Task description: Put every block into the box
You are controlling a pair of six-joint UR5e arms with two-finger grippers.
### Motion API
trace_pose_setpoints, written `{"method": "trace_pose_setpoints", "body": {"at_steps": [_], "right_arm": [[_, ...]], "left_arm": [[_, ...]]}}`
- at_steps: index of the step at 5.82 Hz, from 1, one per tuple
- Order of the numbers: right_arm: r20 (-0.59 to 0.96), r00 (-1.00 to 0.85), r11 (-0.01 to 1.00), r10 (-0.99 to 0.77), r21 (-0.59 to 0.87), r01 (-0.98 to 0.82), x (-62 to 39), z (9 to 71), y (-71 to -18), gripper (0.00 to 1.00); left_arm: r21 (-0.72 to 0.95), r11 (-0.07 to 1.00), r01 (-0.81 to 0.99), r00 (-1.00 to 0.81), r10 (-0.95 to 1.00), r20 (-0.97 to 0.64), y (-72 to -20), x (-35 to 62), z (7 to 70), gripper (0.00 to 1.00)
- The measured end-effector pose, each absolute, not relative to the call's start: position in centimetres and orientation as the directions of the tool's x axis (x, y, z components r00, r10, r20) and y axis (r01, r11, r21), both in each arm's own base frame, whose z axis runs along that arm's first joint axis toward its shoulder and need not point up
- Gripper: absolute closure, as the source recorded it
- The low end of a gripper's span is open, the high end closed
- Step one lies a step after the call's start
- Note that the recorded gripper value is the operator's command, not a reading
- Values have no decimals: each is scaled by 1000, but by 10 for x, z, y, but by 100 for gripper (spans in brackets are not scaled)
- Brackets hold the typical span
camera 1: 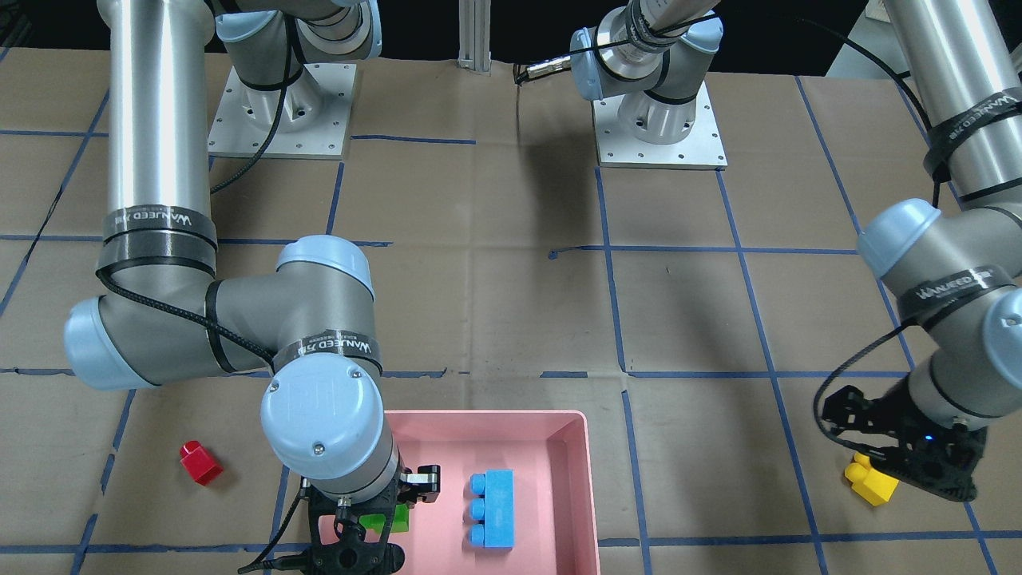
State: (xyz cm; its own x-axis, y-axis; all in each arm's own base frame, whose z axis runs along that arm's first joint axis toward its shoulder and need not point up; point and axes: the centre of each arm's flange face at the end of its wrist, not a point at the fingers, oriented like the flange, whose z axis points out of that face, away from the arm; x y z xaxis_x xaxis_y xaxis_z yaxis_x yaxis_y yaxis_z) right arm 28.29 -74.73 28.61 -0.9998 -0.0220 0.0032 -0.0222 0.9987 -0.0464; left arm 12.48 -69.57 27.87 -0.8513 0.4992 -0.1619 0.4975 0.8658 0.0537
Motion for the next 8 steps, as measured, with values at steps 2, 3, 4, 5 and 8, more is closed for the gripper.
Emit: {"method": "trace_pose_setpoints", "body": {"at_steps": [2, 3, 4, 5, 8], "right_arm": [[3, -1000, 999, -19, -51, -19, 283, 291, -746, 0], [6, -1000, 999, -18, -49, -19, 282, 312, -739, 0], [10, -1000, 999, -17, -37, -17, 277, 344, -725, 0], [17, -1000, 1000, -10, -27, -10, 264, 376, -712, 0], [26, -990, 990, -140, 1, -140, 144, 405, -723, 0]], "left_arm": [[95, 795, 599, -786, 606, -121, -698, 186, 225, 3], [97, 758, 645, -752, 652, -102, -702, 193, 207, 7], [95, 742, 664, -735, 671, -98, -704, 196, 197, 13], [96, 736, 670, -730, 677, -95, -706, 197, 189, 22], [71, 729, 681, -725, 684, -77, -709, 195, 181, 85]]}}
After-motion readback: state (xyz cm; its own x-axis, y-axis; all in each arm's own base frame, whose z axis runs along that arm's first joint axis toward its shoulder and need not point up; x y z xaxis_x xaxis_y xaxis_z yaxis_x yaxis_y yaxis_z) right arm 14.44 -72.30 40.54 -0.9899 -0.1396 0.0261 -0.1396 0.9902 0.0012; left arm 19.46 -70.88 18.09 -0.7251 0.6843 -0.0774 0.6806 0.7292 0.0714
